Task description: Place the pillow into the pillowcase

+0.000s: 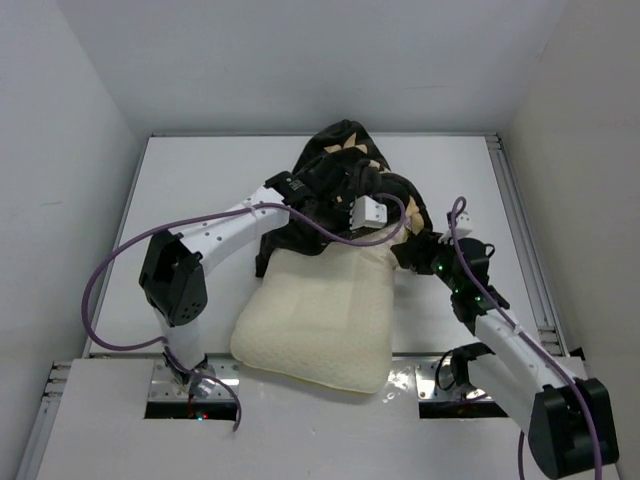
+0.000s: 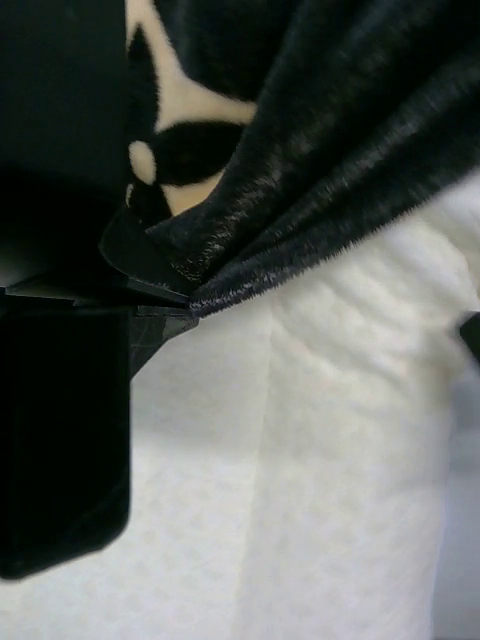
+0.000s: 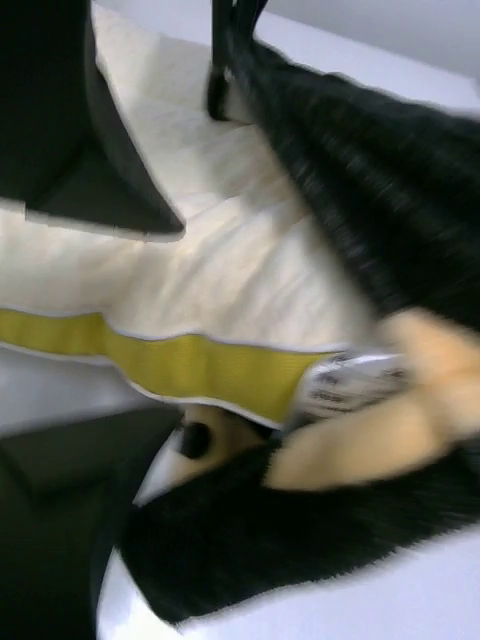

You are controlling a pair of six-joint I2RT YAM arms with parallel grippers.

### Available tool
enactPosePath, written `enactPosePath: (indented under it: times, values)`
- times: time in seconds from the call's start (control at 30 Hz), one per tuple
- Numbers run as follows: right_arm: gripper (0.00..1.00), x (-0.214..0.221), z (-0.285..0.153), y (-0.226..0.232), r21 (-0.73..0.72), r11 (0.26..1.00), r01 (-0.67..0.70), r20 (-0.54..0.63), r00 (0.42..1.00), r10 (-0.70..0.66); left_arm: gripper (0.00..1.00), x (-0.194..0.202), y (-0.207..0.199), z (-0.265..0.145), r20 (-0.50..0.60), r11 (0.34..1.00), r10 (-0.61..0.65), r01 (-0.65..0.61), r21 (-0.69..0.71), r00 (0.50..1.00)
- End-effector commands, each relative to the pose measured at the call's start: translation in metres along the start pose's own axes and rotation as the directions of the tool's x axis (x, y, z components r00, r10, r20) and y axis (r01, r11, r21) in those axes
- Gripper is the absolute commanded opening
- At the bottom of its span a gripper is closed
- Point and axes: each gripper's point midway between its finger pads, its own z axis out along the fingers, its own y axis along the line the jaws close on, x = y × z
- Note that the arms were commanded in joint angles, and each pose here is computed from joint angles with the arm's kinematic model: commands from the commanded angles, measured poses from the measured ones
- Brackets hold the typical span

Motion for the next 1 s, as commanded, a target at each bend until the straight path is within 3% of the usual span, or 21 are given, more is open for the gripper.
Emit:
enactPosePath:
  times: [0.0, 0.07, 0.17, 0.27, 0.37, 0.43, 0.47, 0.53, 0.57, 0.63, 0.67, 0.73, 0.77, 0.87, 0.93, 0.97]
  values:
    - [0.58, -0.031, -0.001, 0.000, 0.017, 0.999, 0.046, 0.124, 0.991, -0.048, 0.00, -0.009, 0.014, -0.020, 0.056, 0.985, -0.131, 0.136, -0.102, 0.990]
    - [0.49, -0.033, 0.007, -0.002, 0.019, 0.999, 0.036, 0.127, 0.991, -0.038, 0.00, -0.012, 0.010, -0.020, 0.068, 0.986, -0.133, 0.138, -0.089, 0.989]
    - [0.52, -0.034, 0.021, -0.003, 0.016, 1.000, -0.006, 0.118, 0.993, 0.004, 0.00, -0.013, 0.008, -0.016, 0.068, 0.986, -0.132, 0.138, -0.090, 0.989]
    - [0.56, -0.016, 0.039, -0.015, 0.076, 0.996, -0.054, -0.002, 0.999, 0.054, 0.00, -0.015, 0.018, -0.016, 0.073, 0.979, -0.143, 0.152, -0.138, 0.987]
    - [0.56, -0.016, 0.038, -0.025, 0.125, 0.991, -0.052, 0.024, 0.998, 0.049, 0.01, -0.009, 0.034, -0.015, 0.037, 0.959, -0.157, 0.161, -0.235, 0.987]
    - [0.56, -0.033, 0.028, -0.025, 0.138, 0.990, -0.034, 0.091, 0.996, 0.021, 0.11, -0.010, 0.036, -0.012, 0.015, 0.953, -0.154, 0.152, -0.264, 0.988]
    - [0.56, -0.035, 0.022, -0.033, 0.179, 0.983, -0.027, 0.094, 0.996, 0.011, 0.20, -0.014, 0.037, -0.013, 0.005, 0.954, -0.138, 0.134, -0.269, 0.990]
    - [0.54, -0.055, 0.010, -0.032, 0.193, 0.981, 0.010, 0.141, 0.989, -0.038, 0.27, -0.023, 0.032, -0.014, 0.003, 0.961, -0.108, 0.105, -0.257, 0.994]
    - [0.50, -0.054, 0.005, -0.038, 0.222, 0.975, 0.013, 0.128, 0.991, -0.043, 0.40, -0.029, 0.031, -0.015, 0.007, 0.964, -0.081, 0.080, -0.253, 0.997]
    - [0.45, -0.060, -0.001, -0.045, 0.249, 0.968, 0.001, 0.139, 0.990, -0.036, 0.52, -0.050, 0.027, -0.018, 0.026, 0.968, -0.034, 0.040, -0.249, 0.999]
    - [0.47, -0.062, -0.004, -0.054, 0.269, 0.963, -0.025, 0.132, 0.991, -0.011, 0.58, -0.054, 0.022, -0.018, 0.022, 0.974, -0.026, 0.031, -0.226, 0.999]
    - [0.56, -0.058, -0.004, -0.066, 0.286, 0.956, -0.059, 0.104, 0.994, 0.031, 0.57, -0.068, 0.012, -0.019, 0.033, 0.983, -0.008, 0.014, -0.182, 0.999]
    - [0.63, -0.048, -0.002, -0.084, 0.328, 0.939, -0.099, 0.065, 0.994, 0.082, 0.46, -0.072, 0.005, -0.019, 0.036, 0.988, 0.017, -0.011, -0.153, 0.999]
    - [0.73, -0.033, 0.011, -0.102, 0.331, 0.927, -0.174, 0.000, 0.983, 0.185, 0.33, -0.073, -0.029, -0.008, 0.041, 0.996, 0.088, -0.088, -0.005, 0.995]
    - [0.75, -0.034, 0.019, -0.107, 0.321, 0.923, -0.213, -0.001, 0.974, 0.226, 0.38, -0.055, -0.060, 0.010, 0.004, 0.987, 0.117, -0.117, 0.111, 0.993]
    - [0.76, -0.035, 0.028, -0.112, 0.321, 0.921, -0.223, -0.003, 0.972, 0.236, 0.50, -0.048, -0.070, 0.017, -0.005, 0.979, 0.146, -0.143, 0.146, 0.989]
